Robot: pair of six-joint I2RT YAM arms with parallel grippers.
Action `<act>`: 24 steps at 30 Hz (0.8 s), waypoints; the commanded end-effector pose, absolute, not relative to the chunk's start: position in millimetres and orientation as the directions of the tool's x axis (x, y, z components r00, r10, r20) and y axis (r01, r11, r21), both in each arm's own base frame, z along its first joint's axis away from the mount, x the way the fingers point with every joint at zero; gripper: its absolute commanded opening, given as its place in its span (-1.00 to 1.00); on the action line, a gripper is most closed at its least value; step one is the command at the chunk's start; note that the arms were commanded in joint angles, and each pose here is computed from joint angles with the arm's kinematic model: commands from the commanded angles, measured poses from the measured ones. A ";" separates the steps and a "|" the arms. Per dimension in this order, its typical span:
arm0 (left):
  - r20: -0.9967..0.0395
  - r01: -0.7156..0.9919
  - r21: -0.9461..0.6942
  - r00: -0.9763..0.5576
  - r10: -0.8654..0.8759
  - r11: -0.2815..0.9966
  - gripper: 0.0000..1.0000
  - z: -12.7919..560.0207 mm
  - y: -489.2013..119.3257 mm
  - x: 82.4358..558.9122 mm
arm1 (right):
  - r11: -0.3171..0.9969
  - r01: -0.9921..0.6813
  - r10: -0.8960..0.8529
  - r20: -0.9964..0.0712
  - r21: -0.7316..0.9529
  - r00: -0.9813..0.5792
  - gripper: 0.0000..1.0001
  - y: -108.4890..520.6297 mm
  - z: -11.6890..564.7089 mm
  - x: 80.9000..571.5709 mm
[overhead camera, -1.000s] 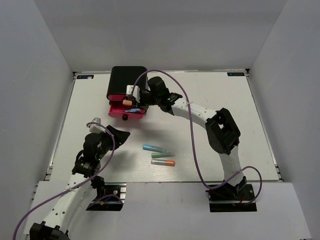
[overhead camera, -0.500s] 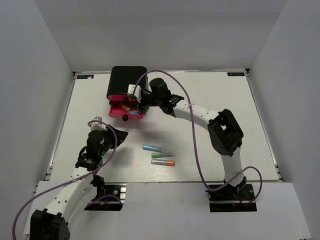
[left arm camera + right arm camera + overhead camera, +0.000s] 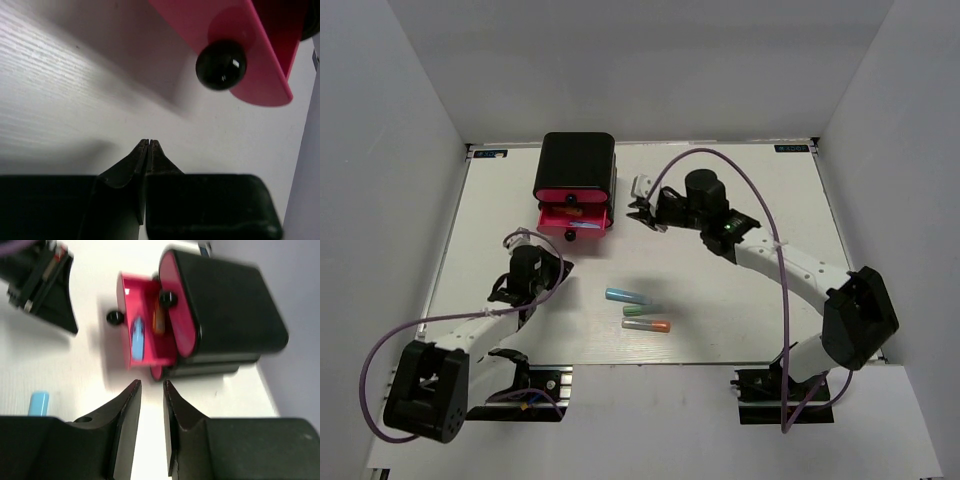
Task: Sort the stationery into containers
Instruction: Close the drawer
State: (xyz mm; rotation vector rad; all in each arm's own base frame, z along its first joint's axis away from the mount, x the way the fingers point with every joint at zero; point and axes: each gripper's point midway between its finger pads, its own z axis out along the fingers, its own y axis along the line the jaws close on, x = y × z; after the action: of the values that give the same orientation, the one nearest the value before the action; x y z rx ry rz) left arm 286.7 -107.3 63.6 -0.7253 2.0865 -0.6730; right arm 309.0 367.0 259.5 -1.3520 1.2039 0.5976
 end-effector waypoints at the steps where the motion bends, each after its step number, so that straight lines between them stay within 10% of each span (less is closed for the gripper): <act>1: -0.541 -0.241 -0.717 -0.400 -0.740 0.655 -0.72 95.0 -104.8 323.1 | 0.241 -0.890 -0.342 -0.892 -0.388 0.296 -0.40 340.3 244.5 309.6; 24: -0.513 -0.279 -0.740 -0.353 -0.783 0.611 -0.45 115.1 -119.8 406.1 | 0.359 -0.874 -0.414 -0.895 -0.326 0.164 -0.40 267.0 210.0 314.7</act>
State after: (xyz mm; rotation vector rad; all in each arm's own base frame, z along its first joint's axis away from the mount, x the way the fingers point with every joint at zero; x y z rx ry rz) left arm 385.7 -122.0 89.1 -0.8348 1.9974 -0.6710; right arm 315.2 270.6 198.4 -1.2638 1.4735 0.4945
